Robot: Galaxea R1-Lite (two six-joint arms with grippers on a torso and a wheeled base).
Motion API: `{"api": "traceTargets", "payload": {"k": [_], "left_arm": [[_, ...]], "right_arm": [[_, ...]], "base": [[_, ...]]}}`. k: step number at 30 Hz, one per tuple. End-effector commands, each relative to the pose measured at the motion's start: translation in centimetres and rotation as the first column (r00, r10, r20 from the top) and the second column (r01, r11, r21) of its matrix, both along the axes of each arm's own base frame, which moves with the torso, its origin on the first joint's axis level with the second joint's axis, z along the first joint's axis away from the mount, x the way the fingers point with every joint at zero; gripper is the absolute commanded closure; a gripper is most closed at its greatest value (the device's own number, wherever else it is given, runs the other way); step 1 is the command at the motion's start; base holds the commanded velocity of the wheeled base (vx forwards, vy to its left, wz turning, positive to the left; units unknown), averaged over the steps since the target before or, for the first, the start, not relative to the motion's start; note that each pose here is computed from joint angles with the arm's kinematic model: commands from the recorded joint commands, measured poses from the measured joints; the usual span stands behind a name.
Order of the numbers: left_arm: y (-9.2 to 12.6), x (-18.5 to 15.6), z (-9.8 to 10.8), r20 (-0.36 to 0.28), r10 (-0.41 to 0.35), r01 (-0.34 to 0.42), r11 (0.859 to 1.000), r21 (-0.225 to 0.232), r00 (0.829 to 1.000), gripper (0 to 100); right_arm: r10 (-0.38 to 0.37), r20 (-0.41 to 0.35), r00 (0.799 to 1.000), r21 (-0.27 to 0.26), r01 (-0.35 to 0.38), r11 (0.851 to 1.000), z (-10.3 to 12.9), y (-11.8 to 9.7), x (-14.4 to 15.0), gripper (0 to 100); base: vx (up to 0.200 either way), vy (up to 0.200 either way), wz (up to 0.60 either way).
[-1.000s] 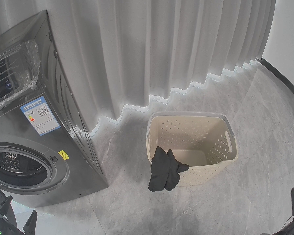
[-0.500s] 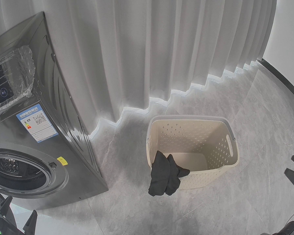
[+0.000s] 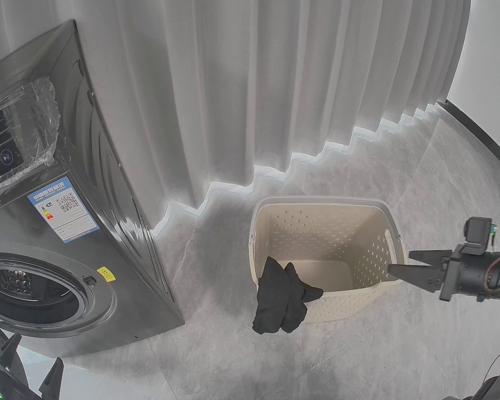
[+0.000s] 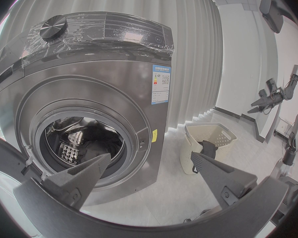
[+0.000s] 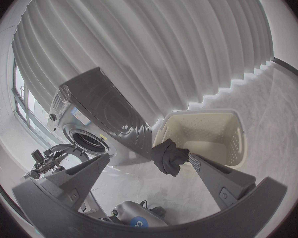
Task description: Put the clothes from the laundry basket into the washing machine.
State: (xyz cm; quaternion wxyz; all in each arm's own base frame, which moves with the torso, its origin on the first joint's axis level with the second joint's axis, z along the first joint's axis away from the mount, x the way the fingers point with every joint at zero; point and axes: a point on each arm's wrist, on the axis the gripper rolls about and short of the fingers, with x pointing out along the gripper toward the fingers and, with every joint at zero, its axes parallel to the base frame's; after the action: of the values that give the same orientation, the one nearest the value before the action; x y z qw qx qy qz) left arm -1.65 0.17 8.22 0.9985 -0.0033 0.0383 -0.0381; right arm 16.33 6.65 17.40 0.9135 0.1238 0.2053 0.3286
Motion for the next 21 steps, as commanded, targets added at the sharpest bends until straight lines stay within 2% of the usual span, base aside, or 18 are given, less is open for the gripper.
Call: {"api": "traceTargets", "payload": {"k": [1,4,11,18,21], "left_arm": [[0.0,0.1,-0.5,-0.019,0.000,0.000,1.000,0.001,1.000,0],[0.0,0.1,-0.5,-0.019,0.000,0.000,1.000,0.001,1.000,0],[0.0,0.1,-0.5,-0.017,0.000,0.000,1.000,0.001,1.000,0],[0.0,0.1,-0.5,-0.017,0.000,0.000,1.000,0.001,1.000,0],[0.0,0.1,-0.5,-0.017,0.000,0.000,1.000,0.001,1.000,0]], "right_arm": [[0.055,-0.140,0.989,-0.060,-0.064,0.996,-4.1,3.5,3.8,0],[0.061,-0.141,0.988,-0.057,-0.070,0.996,-5.0,4.2,4.7,0],[0.063,-0.145,0.987,-0.052,-0.072,0.996,-7.6,6.4,6.7,0],[0.025,-0.141,0.990,0.074,-0.014,0.997,-9.5,9.5,8.6,0],[0.024,-0.136,0.990,0.082,-0.013,0.997,-10.7,10.2,9.7,0]], "base": [[0.000,-0.200,0.00],[0.000,-0.200,0.00],[0.000,0.000,0.00],[0.000,0.000,0.00],[0.000,0.000,0.00]]}}
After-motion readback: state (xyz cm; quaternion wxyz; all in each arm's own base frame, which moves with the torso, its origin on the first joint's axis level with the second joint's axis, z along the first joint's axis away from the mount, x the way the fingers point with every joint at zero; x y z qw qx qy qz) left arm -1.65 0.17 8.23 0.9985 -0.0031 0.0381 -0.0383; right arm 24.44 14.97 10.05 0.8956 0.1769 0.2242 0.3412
